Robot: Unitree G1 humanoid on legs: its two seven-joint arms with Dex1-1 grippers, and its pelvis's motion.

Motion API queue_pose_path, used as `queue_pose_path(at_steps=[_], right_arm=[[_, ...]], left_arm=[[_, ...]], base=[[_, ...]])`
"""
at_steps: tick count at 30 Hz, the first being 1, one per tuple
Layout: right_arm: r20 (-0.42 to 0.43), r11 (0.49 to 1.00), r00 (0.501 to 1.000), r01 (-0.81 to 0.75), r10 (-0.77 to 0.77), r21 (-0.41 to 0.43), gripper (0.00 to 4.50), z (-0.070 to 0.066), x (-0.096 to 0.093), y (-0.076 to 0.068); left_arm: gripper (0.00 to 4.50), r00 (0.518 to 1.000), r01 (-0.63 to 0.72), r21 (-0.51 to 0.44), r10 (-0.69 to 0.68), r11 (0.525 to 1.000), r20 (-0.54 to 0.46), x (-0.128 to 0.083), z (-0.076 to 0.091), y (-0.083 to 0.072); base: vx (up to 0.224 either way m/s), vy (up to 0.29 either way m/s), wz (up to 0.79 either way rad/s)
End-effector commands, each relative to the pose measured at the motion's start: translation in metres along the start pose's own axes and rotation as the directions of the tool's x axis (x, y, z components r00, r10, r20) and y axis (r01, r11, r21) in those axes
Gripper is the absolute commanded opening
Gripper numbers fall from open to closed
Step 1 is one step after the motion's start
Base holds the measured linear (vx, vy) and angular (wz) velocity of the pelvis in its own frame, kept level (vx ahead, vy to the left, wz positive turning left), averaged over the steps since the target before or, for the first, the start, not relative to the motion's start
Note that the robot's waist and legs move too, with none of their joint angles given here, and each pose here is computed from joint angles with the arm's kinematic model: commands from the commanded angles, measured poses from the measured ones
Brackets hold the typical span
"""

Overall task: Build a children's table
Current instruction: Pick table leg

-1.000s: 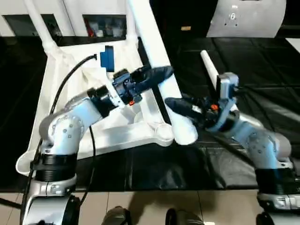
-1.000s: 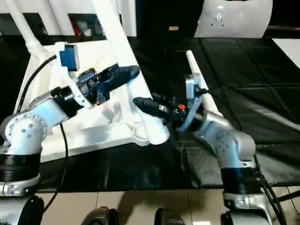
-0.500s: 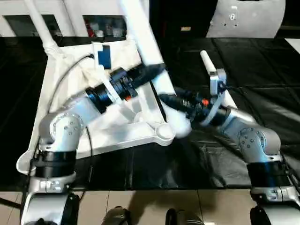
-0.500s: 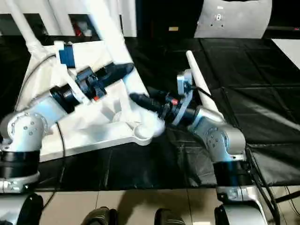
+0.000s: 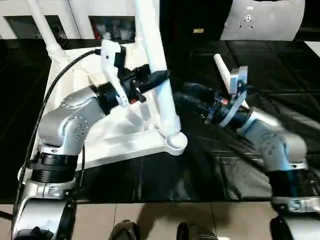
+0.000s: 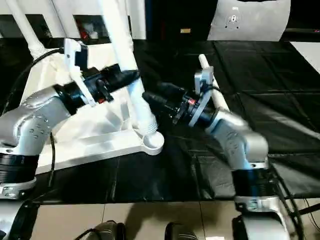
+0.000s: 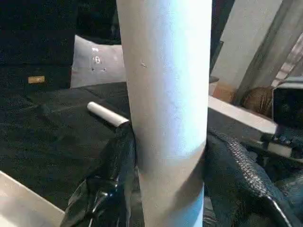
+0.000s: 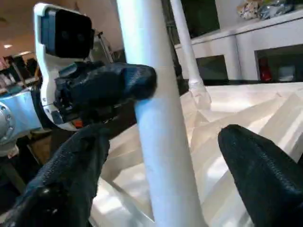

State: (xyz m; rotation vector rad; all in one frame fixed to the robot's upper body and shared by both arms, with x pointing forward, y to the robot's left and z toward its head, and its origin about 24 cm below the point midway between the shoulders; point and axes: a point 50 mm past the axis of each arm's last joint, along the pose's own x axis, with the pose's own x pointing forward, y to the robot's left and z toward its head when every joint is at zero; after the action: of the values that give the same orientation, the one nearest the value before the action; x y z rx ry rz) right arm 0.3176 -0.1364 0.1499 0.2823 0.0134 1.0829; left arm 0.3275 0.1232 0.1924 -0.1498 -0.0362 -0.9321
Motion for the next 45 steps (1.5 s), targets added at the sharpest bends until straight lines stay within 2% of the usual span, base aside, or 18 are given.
queue_pose_path(at_steps=[1,3,5,8,15,20,27,34,36,40,45], right_arm=[[-0.067,0.998,0.998,0.012,-0.016,-0.059,4.34,0.006,0.0,0.002],[-0.099,0.997,0.995,0.024,-0.031,-0.078,4.34,0.007,-0.001,0.001],[-0.179,0.992,0.982,0.037,-0.059,-0.122,4.34,0.006,-0.001,0.0],[-0.224,0.987,0.971,0.05,-0.084,-0.152,4.34,0.003,0.002,0.001],[-0.274,0.985,0.956,0.066,-0.109,-0.159,4.34,-0.009,0.014,0.004],[-0.279,0.978,0.956,0.034,-0.092,-0.206,4.34,-0.012,0.022,0.008],[-0.273,0.978,0.958,0.03,-0.087,-0.209,4.34,-0.014,0.027,0.008],[-0.255,0.978,0.964,0.024,-0.078,-0.206,3.66,-0.014,0.029,0.009],[-0.254,0.978,0.964,0.023,-0.076,-0.207,3.6,-0.014,0.03,0.008],[-0.255,0.978,0.964,0.018,-0.072,-0.206,3.16,-0.015,0.03,0.008],[-0.255,0.981,0.965,0.009,-0.059,-0.194,2.84,-0.015,0.03,0.008]], left_arm=[[1.84,1.0,0.02,0.07,-0.02,0.997,0.003,0.003,0.012,-0.006],[1.84,1.0,0.022,0.084,-0.023,0.996,0.001,0.004,0.014,-0.007],[1.84,1.0,0.031,0.121,-0.03,0.992,-0.009,0.007,0.02,-0.011],[1.84,0.999,0.036,0.155,-0.033,0.987,-0.024,0.008,0.022,-0.014],[1.84,0.993,0.094,0.257,-0.073,0.962,-0.088,0.015,0.023,-0.026],[1.83,0.992,0.112,0.268,-0.09,0.957,-0.093,0.019,0.025,-0.03],[1.83,0.987,0.151,0.275,-0.128,0.949,-0.102,0.021,0.027,-0.036],[1.83,0.981,0.187,0.266,-0.163,0.946,-0.109,0.021,0.027,-0.041],[1.83,0.979,0.194,0.257,-0.172,0.947,-0.106,0.021,0.028,-0.042],[1.83,0.979,0.199,0.249,-0.179,0.948,-0.101,0.02,0.029,-0.043],[1.83,0.977,0.21,0.225,-0.197,0.952,-0.077,0.02,0.033,-0.045]], base=[[0.0,0.0,0.0],[0.0,0.0,0.0],[0.0,0.0,0.0],[0.0,0.0,0.0],[0.0,0.0,0.0],[0.0,0.0,0.0],[0.0,0.0,0.0],[0.0,0.0,0.0],[0.0,0.0,0.0],[0.0,0.0,0.0],[0.0,0.0,0.0]])
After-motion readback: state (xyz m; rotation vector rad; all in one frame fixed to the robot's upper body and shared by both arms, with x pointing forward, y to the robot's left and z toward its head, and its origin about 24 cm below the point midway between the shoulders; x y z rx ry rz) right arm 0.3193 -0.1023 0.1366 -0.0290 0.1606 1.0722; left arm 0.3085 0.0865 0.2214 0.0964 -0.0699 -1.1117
